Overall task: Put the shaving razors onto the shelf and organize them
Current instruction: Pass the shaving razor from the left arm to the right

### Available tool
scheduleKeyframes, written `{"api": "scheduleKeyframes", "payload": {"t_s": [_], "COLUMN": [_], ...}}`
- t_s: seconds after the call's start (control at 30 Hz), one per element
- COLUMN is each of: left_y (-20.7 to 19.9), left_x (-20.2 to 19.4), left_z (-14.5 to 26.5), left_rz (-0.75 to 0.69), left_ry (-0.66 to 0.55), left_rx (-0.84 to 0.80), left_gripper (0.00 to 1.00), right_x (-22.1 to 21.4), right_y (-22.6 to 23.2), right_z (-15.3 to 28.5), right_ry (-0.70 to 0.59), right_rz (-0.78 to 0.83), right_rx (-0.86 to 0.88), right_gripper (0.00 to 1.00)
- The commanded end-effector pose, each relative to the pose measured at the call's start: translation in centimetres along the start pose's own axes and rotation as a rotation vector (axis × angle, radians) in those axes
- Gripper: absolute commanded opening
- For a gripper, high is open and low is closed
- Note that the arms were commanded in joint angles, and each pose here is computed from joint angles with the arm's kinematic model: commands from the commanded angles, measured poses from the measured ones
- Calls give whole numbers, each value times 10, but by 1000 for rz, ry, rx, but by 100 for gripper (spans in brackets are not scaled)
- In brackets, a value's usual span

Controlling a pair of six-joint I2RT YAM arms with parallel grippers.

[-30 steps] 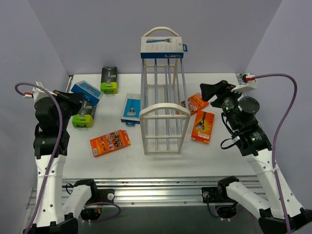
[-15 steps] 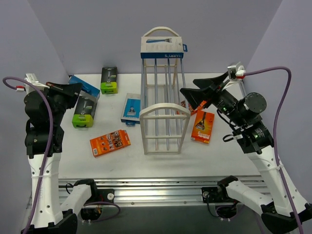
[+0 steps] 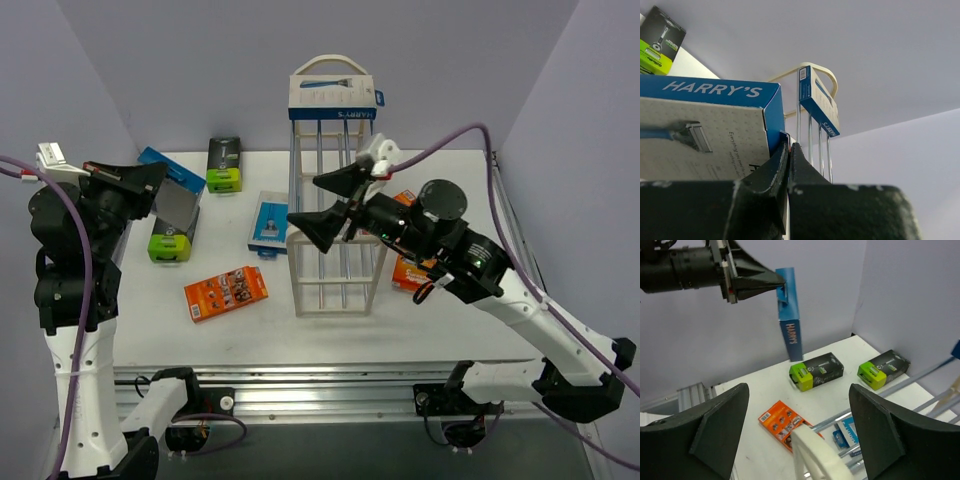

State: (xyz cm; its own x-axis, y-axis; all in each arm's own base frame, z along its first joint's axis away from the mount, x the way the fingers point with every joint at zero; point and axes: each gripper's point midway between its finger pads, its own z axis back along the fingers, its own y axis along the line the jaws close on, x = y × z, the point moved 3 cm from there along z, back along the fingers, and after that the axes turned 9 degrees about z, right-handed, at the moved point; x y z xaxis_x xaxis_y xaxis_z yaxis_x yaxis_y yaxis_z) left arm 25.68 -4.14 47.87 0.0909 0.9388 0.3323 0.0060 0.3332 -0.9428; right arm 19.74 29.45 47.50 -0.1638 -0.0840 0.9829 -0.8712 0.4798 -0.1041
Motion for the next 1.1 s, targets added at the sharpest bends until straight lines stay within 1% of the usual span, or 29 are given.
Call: {"api": "scheduleKeyframes", "payload": {"t_s": [0.0, 0.13, 0.27, 0.4, 0.5, 0.63, 0.77, 1.07], "left_y": [-28, -25, -18, -11, -9, -7, -10, -8], "left_x": [3, -2, -7, -12, -18, -27, -33, -40], "left_z": [15, 17, 22, 29, 35, 45, 54, 72], "left_rz": [6, 6, -4, -10, -7, -4, 2, -17], "left_ry": [3, 29, 48, 65, 91, 132, 165, 178], "left_rx": [-78, -74, -57, -43, -50, -63, -85, -101], "left_gripper": [2, 2, 2, 2, 2, 2, 2, 2], "right_x": [12, 11, 7, -7, -15, -28, -34, -37], "right_y": [16, 46, 68, 91, 93, 100, 104, 98], "right_z": [-19, -39, -57, -80, -90, -100, -107, -118], "right_ry": [9, 32, 47, 95, 134, 158, 154, 149], "right_rz": [161, 235, 274, 329, 365, 369, 366, 398], "right_rx": [-58, -11, 38, 52, -16, -25, -36, -130], "right_gripper": [77, 78, 79, 79, 80, 80, 81, 81]}}
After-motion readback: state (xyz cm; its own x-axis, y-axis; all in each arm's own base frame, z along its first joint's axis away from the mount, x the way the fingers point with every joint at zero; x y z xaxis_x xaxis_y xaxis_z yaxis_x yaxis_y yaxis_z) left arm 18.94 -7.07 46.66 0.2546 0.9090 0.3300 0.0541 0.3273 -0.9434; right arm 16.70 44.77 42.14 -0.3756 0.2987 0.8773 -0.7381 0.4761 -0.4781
